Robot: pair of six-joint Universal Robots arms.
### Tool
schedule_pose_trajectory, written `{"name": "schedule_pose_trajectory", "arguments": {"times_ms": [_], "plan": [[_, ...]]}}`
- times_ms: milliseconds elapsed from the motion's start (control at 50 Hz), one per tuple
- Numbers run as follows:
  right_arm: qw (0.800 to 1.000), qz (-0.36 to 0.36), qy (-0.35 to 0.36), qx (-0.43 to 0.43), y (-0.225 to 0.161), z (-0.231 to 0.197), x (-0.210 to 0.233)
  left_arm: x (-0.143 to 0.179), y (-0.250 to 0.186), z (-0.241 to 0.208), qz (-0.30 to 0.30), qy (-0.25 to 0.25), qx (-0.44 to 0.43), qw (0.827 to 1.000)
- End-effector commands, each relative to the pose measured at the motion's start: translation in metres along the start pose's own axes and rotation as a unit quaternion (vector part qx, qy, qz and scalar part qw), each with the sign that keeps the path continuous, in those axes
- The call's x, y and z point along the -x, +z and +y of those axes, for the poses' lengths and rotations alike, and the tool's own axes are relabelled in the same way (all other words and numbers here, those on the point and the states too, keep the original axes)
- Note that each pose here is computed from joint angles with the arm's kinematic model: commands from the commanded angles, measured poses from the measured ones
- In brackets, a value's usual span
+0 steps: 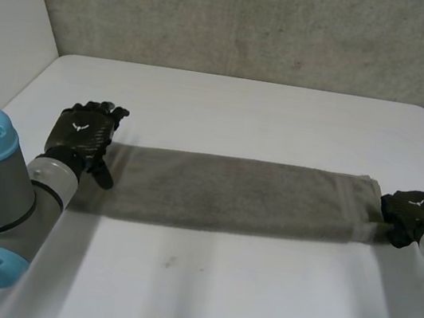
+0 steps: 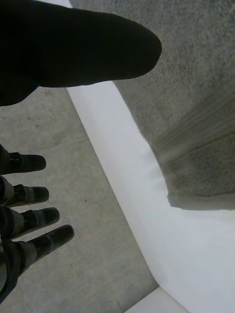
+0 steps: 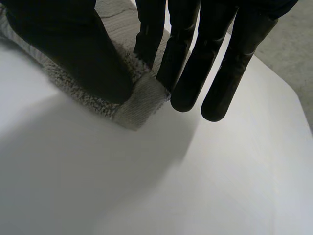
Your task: Fold the laundry
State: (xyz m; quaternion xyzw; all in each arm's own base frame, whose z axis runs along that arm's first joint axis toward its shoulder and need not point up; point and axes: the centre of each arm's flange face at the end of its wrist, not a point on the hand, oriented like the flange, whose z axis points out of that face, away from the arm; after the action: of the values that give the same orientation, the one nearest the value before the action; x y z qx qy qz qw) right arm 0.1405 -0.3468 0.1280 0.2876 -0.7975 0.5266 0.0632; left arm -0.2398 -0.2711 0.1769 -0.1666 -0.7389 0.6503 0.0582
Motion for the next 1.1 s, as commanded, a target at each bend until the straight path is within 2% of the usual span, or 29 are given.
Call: {"name": "schedule_pose_trajectory", "arguments": {"times_ms": [20, 80, 100, 140, 180, 280, 320, 340, 380, 440, 480, 500, 540, 560, 580, 600, 640, 660, 700, 800, 860, 980, 1020, 1040, 1080, 1100], "plan": [[0.998, 0.054, -0.040, 0.012, 0.005, 0.001, -0.028, 0.000, -0.001, 0.002, 0.001, 0.000, 0.002, 1.000], [0.989, 0.115, -0.079, 0.042, 0.005, 0.007, -0.056, 0.000, -0.002, 0.001, 0.000, 0.000, 0.003, 1.000], [0.989, 0.115, -0.079, 0.042, 0.005, 0.007, -0.056, 0.000, -0.002, 0.001, 0.000, 0.000, 0.003, 1.000], [0.977, 0.170, -0.112, 0.063, 0.003, 0.008, -0.080, 0.000, -0.002, 0.001, 0.001, 0.000, 0.002, 1.000], [0.973, 0.187, -0.121, 0.058, 0.002, 0.004, -0.087, 0.000, -0.002, 0.000, 0.001, 0.000, 0.001, 1.000], [0.973, 0.191, -0.129, -0.008, -0.002, -0.026, -0.080, 0.000, -0.002, 0.001, 0.001, 0.000, 0.002, 1.000], [0.974, 0.168, -0.123, -0.089, -0.013, -0.067, -0.055, 0.000, -0.002, 0.000, 0.000, 0.001, 0.001, 1.000], [0.974, 0.167, -0.123, -0.089, -0.013, -0.067, -0.055, 0.000, -0.002, 0.000, 0.000, 0.001, 0.001, 1.000], [0.973, 0.114, -0.116, -0.166, -0.027, -0.105, -0.014, 0.000, -0.002, 0.000, 0.000, 0.001, 0.001, 1.000], [0.970, 0.077, -0.116, -0.200, -0.034, -0.120, 0.013, 0.000, -0.002, 0.000, 0.000, 0.002, 0.000, 1.000], [0.958, -0.007, -0.128, -0.258, -0.050, -0.142, 0.068, 0.000, -0.002, -0.001, -0.001, 0.002, -0.002, 1.000], [0.958, -0.008, -0.128, -0.258, -0.050, -0.142, 0.068, 0.000, -0.002, -0.001, -0.001, 0.002, -0.002, 1.000], [0.935, -0.097, -0.148, -0.306, -0.066, -0.153, 0.130, 0.001, -0.003, -0.003, -0.002, 0.001, -0.005, 1.000], [0.935, -0.098, -0.149, -0.306, -0.066, -0.153, 0.130, 0.002, -0.004, -0.005, -0.003, 0.001, -0.007, 1.000], [0.924, -0.136, -0.155, -0.323, -0.075, -0.155, 0.159, 0.003, -0.003, -0.007, -0.005, 0.001, -0.011, 1.000], [0.923, -0.136, -0.155, -0.324, -0.075, -0.155, 0.159, 0.003, -0.003, -0.007, -0.005, 0.001, -0.011, 1.000], [0.907, -0.198, -0.163, -0.333, -0.086, -0.148, 0.208, 0.005, -0.002, -0.008, -0.009, 0.000, -0.015, 1.000], [0.907, -0.198, -0.163, -0.333, -0.086, -0.148, 0.208, 0.005, -0.002, -0.008, -0.009, 0.000, -0.015, 1.000], [0.896, -0.250, -0.165, -0.328, -0.093, -0.134, 0.246, 0.006, -0.002, -0.008, -0.011, 0.000, -0.016, 1.000], [0.886, -0.306, -0.170, -0.304, -0.100, -0.104, 0.291, 0.007, -0.001, -0.008, -0.012, 0.000, -0.016, 1.000], [0.887, -0.313, -0.177, -0.288, -0.098, -0.091, 0.302, 0.007, -0.002, -0.008, -0.012, 0.000, -0.015, 1.000], [0.891, -0.304, -0.168, -0.292, -0.102, -0.102, 0.294, 0.006, -0.003, -0.005, -0.010, 0.000, -0.011, 1.000], [0.906, -0.270, -0.134, -0.299, -0.112, -0.127, 0.270, 0.005, -0.003, -0.004, -0.008, 0.000, -0.010, 1.000], [0.906, -0.269, -0.134, -0.299, -0.112, -0.127, 0.270, 0.005, -0.003, -0.004, -0.008, 0.000, -0.010, 1.000], [0.933, -0.224, -0.066, -0.274, -0.105, -0.144, 0.228, 0.004, -0.004, -0.002, -0.007, 0.000, -0.010, 1.000], [0.933, -0.224, -0.066, -0.274, -0.105, -0.144, 0.227, 0.003, -0.004, -0.002, -0.005, 0.001, -0.011, 1.000]]}}
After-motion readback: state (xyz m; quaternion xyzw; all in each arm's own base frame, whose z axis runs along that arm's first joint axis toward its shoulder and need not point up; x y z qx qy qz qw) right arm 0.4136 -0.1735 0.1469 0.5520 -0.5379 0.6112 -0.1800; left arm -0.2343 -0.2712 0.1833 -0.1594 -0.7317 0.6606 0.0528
